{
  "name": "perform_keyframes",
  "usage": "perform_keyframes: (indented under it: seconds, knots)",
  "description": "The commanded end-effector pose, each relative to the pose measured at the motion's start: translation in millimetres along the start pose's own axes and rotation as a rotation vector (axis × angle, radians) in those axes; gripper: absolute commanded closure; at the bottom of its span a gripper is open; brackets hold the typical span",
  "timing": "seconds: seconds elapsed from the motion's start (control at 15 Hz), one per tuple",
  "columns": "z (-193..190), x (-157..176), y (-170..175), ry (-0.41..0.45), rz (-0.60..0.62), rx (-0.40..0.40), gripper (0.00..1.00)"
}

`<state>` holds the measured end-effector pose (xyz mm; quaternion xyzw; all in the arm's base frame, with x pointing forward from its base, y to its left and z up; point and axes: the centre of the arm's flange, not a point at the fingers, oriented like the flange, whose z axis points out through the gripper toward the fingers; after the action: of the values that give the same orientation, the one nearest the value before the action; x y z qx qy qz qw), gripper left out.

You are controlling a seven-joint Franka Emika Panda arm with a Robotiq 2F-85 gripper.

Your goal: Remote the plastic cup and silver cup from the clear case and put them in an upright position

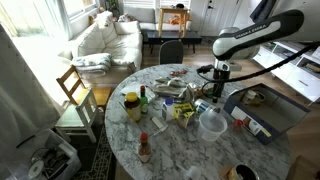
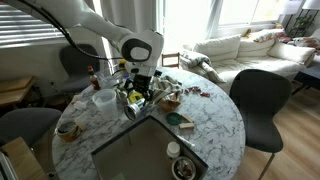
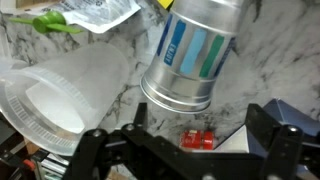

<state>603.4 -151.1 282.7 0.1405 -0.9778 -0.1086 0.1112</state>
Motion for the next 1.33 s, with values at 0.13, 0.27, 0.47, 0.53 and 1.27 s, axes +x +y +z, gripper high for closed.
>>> perform_keyframes:
  seconds: [0.13, 0.27, 0.47, 0.53, 1.27]
  knots:
    - [-15.7, 21.1, 3.1, -0.106, -0.014, 0.09, 0.0]
    - [-20.3, 39.3, 7.2, -0.093, -0.153, 0.126, 0.0]
    - [-19.0, 65.8, 14.5, -0.036, -0.326, 0.133, 0.0]
    - [-15.8, 71.9, 17.6, -0.019, -0.384, 0.129, 0.0]
    - [-7.5, 66.8, 24.7, 0.001, -0.585, 0.112, 0.0]
